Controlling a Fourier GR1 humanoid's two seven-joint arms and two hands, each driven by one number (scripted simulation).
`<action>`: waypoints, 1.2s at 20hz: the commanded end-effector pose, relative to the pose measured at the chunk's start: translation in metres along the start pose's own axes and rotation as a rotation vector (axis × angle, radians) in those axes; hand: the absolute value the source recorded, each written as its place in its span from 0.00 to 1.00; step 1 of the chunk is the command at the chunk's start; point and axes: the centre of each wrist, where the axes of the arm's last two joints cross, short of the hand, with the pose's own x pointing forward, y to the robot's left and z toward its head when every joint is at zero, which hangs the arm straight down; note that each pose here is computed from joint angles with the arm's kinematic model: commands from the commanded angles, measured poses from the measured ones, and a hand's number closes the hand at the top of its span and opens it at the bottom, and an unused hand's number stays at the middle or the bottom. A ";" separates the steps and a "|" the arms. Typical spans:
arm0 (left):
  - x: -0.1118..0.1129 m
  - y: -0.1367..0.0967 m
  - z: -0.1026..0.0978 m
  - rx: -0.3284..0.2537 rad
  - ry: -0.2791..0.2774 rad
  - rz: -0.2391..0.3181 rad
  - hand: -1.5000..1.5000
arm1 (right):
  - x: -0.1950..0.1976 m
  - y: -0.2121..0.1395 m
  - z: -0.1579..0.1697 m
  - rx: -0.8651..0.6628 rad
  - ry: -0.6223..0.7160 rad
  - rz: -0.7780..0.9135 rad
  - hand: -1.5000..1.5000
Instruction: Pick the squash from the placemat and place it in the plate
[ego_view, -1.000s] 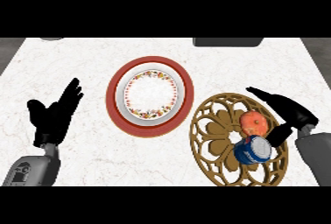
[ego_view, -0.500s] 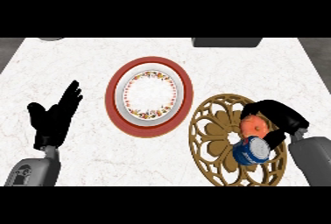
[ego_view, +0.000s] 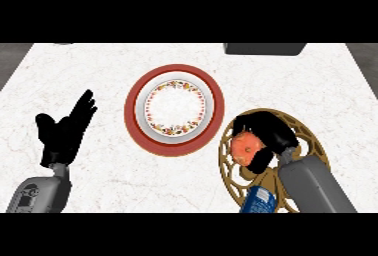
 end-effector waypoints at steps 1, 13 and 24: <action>0.008 -0.013 -0.005 -0.069 -0.019 -0.008 0.50 | 0.108 0.027 -0.025 -0.037 -0.129 0.051 1.00; 0.014 -0.027 -0.013 -0.099 -0.003 -0.020 0.50 | 0.223 -0.004 -0.016 -0.694 -0.059 0.126 1.00; 0.016 -0.022 -0.020 -0.082 -0.027 -0.010 0.50 | 0.245 0.002 -0.040 -0.857 0.192 -0.066 1.00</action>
